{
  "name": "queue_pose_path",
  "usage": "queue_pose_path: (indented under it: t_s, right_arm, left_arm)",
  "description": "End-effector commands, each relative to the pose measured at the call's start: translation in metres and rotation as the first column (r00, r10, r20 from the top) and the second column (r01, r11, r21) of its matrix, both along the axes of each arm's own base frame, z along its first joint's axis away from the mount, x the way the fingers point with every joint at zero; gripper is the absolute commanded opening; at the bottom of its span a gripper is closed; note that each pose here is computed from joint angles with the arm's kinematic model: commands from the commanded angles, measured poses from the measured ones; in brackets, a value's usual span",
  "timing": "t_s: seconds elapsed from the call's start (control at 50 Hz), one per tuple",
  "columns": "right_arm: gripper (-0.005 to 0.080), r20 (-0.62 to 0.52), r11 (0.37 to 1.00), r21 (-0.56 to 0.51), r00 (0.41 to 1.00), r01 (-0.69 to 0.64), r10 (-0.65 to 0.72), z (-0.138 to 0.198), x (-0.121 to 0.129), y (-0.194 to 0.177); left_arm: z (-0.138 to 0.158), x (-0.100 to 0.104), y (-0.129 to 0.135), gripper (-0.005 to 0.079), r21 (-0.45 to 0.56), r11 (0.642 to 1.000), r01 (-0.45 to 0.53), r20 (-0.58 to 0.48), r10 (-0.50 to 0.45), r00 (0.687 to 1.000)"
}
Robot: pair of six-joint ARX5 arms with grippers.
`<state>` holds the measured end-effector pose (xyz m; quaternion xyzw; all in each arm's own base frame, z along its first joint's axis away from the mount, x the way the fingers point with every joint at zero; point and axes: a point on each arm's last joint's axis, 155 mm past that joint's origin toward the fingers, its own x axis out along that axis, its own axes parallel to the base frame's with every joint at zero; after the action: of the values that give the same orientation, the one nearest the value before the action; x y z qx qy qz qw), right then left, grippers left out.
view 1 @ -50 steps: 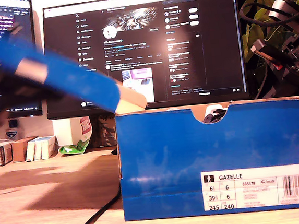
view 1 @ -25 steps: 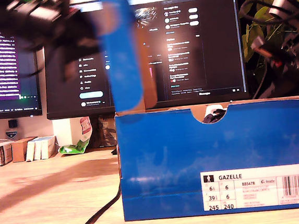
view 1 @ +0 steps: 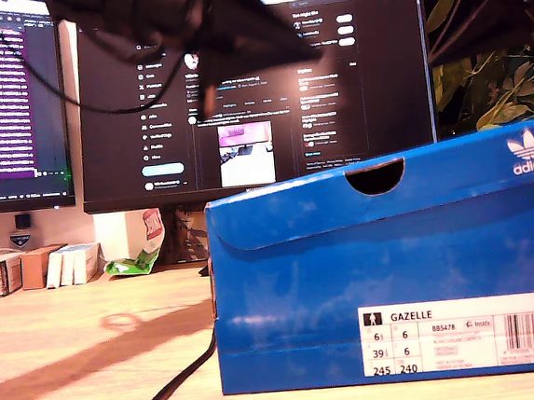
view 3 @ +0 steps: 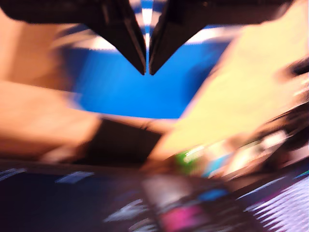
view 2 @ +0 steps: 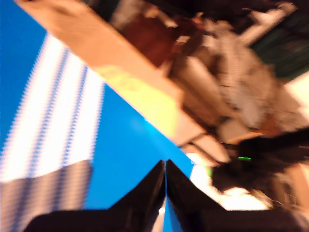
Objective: Close the blue shoebox by pushing the lid with your left arm and holding the box in place with your right arm
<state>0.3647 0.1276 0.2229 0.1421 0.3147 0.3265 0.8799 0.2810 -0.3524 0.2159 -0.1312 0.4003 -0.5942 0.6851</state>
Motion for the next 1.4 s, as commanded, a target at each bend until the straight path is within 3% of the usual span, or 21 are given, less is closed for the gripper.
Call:
queue_pose_path:
  t_s: [0.0,0.36,0.58,0.68,0.86,1.02,1.16,1.38]
  right_arm:
    - [-0.0011,-0.018,0.999,-0.016,0.999,-0.042,0.041,-0.008,-0.009,0.008]
    - [-0.0011,-0.152,0.98,-0.122,0.978,-0.159,0.14,-0.065,-0.021,0.033]
    - [-0.0011,-0.22,0.94,-0.299,0.971,-0.163,0.099,-0.112,-0.017,0.016]
    - [-0.0011,-0.207,0.931,-0.327,0.973,-0.164,0.098,-0.115,-0.014,0.013]
    - [-0.0011,0.009,0.94,-0.332,0.996,-0.082,0.09,-0.07,0.012,0.014]
    - [-0.0011,0.244,0.914,-0.385,0.969,0.129,-0.034,-0.014,0.038,-0.015]
    - [-0.0011,0.439,0.876,-0.357,0.886,0.324,-0.148,0.044,0.048,-0.045]
    - [-0.001,0.64,0.877,-0.221,0.741,0.427,-0.2,0.118,0.05,-0.057]
  left_arm:
    - [0.0,0.014,0.01,-0.0019,0.007,0.999,-0.032,0.028,0.032,0.999]
    - [-0.005,0.048,0.048,-0.0019,0.024,0.991,-0.134,0.026,0.134,0.991]
    - [0.004,0.064,0.058,-0.0019,-0.002,0.984,-0.179,0.042,0.179,0.983]
    - [0.008,0.066,0.06,-0.0019,-0.01,0.983,-0.185,0.036,0.185,0.982]
    - [0.011,0.076,0.069,-0.0019,0.015,0.973,-0.23,0.118,0.226,0.967]
    - [0.013,0.1,0.094,-0.0019,0.075,0.93,-0.36,0.243,0.333,0.911]
    - [0.03,0.116,0.117,-0.0019,0.077,0.887,-0.456,0.351,0.404,0.845]
    - [0.08,0.14,0.144,-0.0019,-0.017,0.84,-0.542,0.43,0.496,0.754]
